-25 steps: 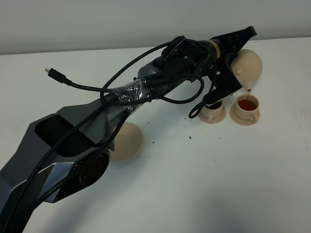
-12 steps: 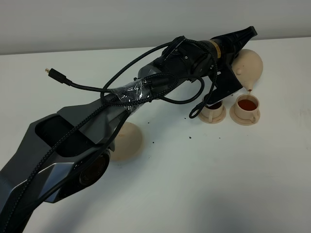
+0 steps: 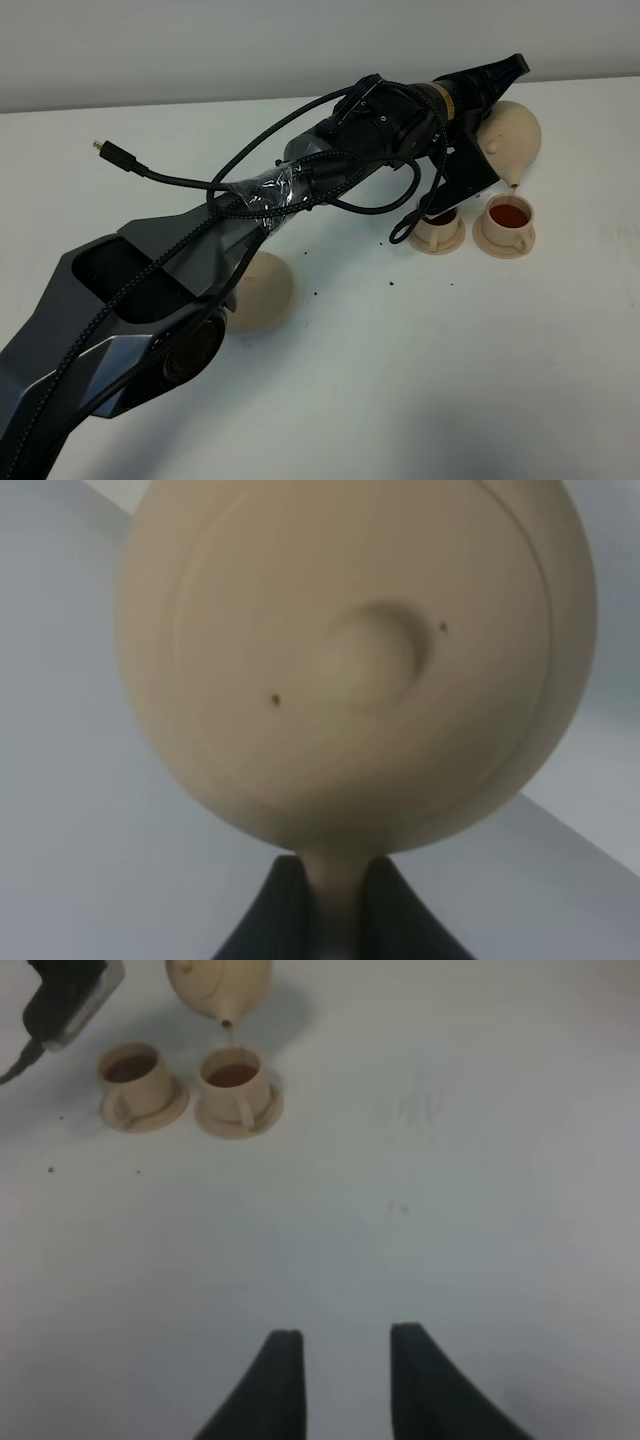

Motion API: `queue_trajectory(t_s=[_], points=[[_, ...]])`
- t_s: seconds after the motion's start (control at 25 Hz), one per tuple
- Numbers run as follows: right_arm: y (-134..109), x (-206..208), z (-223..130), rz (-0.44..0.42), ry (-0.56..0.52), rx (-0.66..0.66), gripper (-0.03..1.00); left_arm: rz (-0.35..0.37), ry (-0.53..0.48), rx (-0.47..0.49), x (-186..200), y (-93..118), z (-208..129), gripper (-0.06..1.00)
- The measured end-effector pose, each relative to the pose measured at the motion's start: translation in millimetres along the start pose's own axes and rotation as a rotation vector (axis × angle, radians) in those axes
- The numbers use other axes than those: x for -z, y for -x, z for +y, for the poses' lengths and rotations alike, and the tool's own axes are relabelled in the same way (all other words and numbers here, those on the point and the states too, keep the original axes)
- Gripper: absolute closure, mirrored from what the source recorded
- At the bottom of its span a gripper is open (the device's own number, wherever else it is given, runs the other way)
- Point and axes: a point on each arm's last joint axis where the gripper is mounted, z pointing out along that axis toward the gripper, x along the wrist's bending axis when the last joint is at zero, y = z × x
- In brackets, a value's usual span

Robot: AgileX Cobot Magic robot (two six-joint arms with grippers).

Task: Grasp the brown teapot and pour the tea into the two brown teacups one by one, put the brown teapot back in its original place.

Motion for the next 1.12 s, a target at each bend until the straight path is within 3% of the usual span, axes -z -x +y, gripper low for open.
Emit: queue_trajectory(t_s=[1.12], points=[[0.0, 0.0, 0.0, 0.0, 0.0, 0.0, 0.73, 0.003, -0.002, 0.0, 0.0, -0.3, -0.1, 0.79]])
